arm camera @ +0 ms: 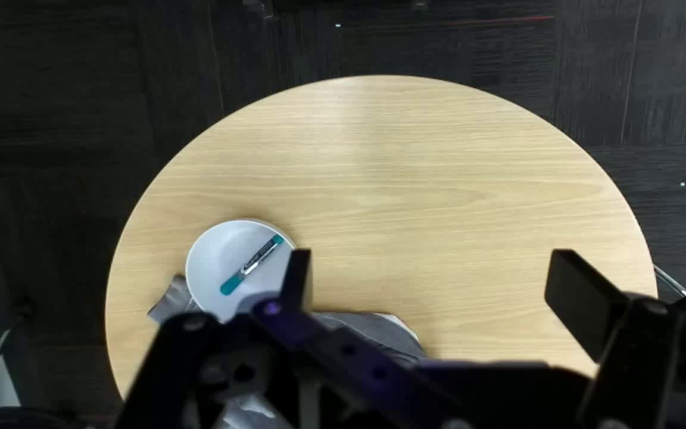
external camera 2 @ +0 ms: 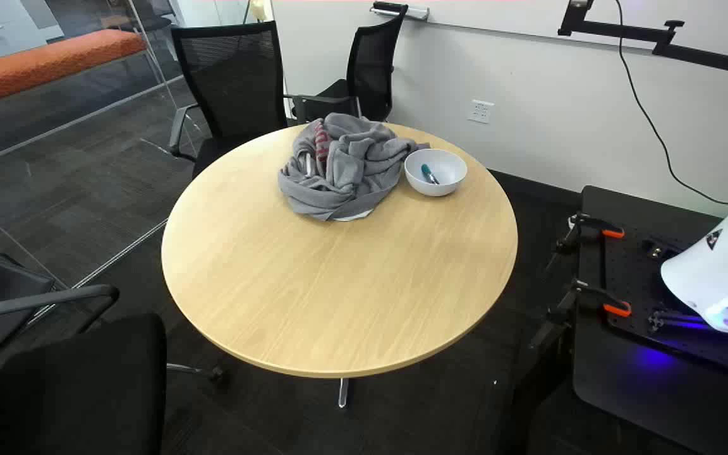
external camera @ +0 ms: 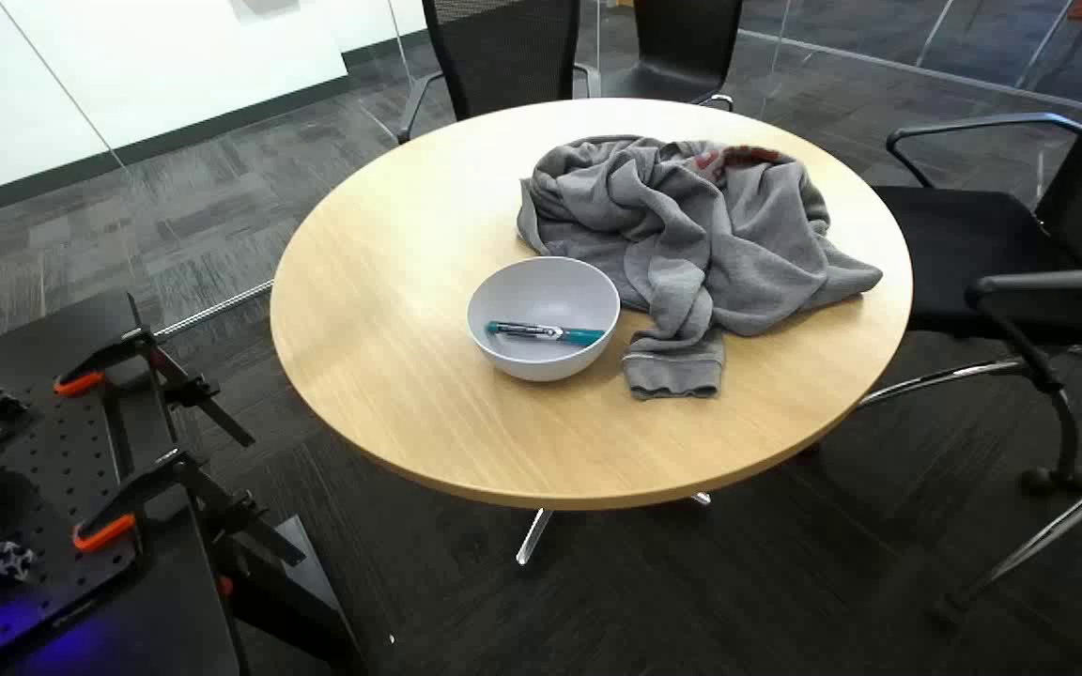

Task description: Remove the marker from the bowl and put it on the table

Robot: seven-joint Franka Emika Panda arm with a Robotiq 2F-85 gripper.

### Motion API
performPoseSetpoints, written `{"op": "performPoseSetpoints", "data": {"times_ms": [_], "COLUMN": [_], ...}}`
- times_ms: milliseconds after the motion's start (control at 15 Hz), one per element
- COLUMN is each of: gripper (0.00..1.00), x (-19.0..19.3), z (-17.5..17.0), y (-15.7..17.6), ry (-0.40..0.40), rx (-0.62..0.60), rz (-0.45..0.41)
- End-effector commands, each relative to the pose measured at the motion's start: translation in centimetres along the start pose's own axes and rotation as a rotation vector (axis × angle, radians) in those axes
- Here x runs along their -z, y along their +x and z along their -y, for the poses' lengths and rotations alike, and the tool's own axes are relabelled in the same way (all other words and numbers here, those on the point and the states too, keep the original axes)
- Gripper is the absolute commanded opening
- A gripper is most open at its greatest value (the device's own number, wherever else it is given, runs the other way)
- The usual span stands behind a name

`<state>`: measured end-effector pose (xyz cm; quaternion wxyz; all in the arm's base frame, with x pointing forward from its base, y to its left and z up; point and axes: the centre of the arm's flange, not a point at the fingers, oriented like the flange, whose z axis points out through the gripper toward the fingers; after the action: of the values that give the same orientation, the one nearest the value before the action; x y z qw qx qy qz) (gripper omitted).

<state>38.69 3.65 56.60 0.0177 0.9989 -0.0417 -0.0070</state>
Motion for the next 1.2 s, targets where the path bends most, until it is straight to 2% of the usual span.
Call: {"op": "performPoseSetpoints", "data": {"times_ms": [0, 400, 667, 1133], "gripper": [1.00, 1.00, 1.00, 1.00], "x": [0.0, 0.1, 0.8, 0.3], "z": [0.0, -0.1, -1.3, -6.9], "y": [0.0, 0.2, 1.5, 4.2], "ry": [0.000, 0.006, 0.013, 0.050], "rx": [0.000, -0.008, -0.168, -0.435], "rz": [0.000, -0.010, -0.078, -0.161]}}
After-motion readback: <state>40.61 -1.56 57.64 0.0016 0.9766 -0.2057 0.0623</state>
